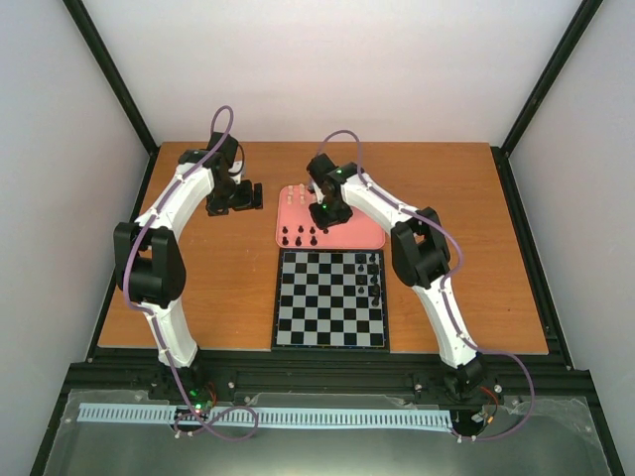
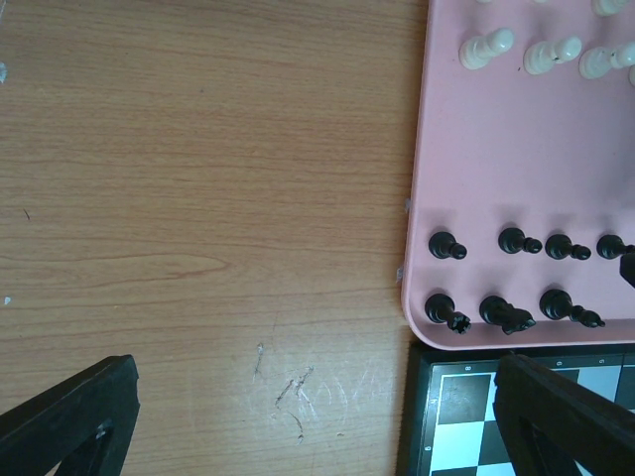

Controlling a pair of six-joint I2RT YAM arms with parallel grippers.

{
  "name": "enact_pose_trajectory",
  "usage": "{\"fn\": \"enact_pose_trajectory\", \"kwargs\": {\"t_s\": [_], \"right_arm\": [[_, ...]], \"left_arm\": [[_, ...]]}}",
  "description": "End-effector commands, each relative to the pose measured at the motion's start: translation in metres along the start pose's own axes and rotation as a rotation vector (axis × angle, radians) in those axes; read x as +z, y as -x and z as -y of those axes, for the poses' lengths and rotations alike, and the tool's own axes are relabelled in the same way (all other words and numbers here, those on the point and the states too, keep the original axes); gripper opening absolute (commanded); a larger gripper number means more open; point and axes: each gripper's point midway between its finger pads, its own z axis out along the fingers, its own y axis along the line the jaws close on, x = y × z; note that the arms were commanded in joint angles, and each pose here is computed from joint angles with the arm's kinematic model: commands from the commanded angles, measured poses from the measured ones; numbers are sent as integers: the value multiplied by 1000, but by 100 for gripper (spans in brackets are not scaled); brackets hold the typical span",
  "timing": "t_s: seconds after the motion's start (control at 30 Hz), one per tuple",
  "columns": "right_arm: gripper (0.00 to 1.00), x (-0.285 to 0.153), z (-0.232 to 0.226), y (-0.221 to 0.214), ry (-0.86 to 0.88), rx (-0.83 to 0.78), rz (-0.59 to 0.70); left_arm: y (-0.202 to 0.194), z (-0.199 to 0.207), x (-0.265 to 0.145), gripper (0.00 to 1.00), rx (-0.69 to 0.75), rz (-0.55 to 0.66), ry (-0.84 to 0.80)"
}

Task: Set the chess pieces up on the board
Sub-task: Pick up the chess piece from the storage box.

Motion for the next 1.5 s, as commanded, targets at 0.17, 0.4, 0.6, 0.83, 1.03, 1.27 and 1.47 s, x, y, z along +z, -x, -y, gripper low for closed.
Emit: {"fn": "enact_pose_trajectory", "kwargs": {"t_s": [0.17,0.4,0.6,0.83,1.03,1.27,1.47], "right_arm": [[27,11,4,1,-13,-9,-16],[13,12,6,2,-12,-4,-20],[10,12,6,-1,-6,-1,-34],[19,14,6,-2,-7,-5,-37],[18,18,6,-4,-3,-6,-50],[10,14,2,6,10,-12,-28],[13,16,3,1,11,-12,-45]], "left_arm": [[11,3,-10,100,-3,39,-3],[11,3,-9,100,-3,37,-2],[11,3,-10,100,-3,38,-4],[10,4,-10,100,-3,38,-13],[10,5,-10,100,-4,38,-14],[10,4,-11,100,-2,40,-12],[9,4,-11,100,-2,40,-11]]}}
